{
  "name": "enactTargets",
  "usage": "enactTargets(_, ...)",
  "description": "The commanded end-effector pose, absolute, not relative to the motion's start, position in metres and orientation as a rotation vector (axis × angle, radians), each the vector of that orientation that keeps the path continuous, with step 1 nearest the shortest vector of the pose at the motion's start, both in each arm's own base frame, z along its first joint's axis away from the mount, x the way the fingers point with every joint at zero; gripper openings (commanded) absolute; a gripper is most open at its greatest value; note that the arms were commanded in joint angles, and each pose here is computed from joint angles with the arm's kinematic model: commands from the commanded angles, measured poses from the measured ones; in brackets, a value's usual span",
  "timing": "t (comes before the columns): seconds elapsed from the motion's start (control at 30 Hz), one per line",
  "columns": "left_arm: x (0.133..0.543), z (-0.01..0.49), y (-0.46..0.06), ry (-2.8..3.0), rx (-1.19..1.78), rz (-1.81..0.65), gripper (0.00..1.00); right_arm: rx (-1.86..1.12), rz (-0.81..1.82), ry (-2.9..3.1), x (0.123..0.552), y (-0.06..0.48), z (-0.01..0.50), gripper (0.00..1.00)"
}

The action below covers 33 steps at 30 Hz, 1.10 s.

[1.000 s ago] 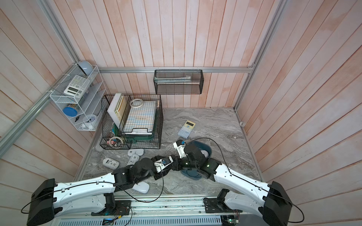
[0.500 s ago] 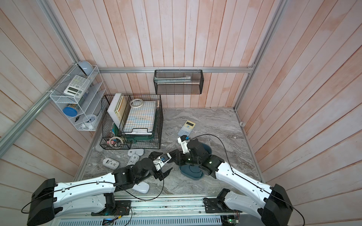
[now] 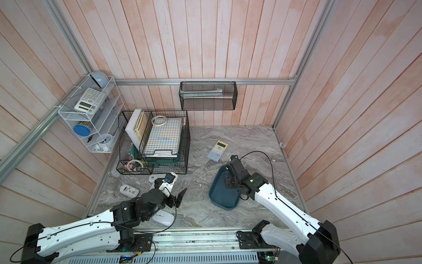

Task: Put the mouse in the storage box
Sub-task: Place the mouse in the storage box.

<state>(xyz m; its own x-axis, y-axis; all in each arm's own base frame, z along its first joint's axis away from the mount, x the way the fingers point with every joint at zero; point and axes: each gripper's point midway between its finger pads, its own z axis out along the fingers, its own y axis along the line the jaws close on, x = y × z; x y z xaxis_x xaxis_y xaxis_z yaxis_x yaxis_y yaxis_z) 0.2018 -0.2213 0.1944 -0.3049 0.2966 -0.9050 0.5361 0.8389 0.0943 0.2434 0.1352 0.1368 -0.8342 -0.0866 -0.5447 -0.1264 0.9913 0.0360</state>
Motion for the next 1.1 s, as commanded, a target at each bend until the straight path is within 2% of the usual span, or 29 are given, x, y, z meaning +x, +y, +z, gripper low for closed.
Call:
enactTargets(0.0,0.205,0.192,-0.206,1.926,0.547,-0.226,1.00,-0.231,-0.112,2.607,0.237,0.122,0.125,0.21)
enactTargets(0.17,0.205,0.187,-0.206,1.926,0.552,-0.215,1.00,-0.297,-0.144,2.695,0.235,0.131,0.102,0.21)
enactTargets(0.33,0.207,0.179,-0.206,1.958,0.559,-0.174,1.00,-0.359,-0.294,2.744,0.246,0.131,0.086,0.21)
enactTargets(0.7,0.211,0.179,-0.190,1.938,0.487,-0.122,1.00,-0.356,-0.481,2.697,0.277,0.132,0.082,0.21)
enactTargets(0.77,0.212,0.178,-0.190,1.939,0.485,-0.119,1.00,-0.353,-0.483,2.702,0.277,0.133,0.082,0.26)
enactTargets(0.97,0.214,0.175,-0.189,1.957,0.480,-0.095,1.00,-0.367,-0.548,2.682,0.272,0.133,0.086,0.55)
enactTargets(1.07,0.215,0.178,-0.185,1.954,0.450,-0.079,1.00,-0.393,-0.506,2.708,0.265,0.143,0.082,0.60)
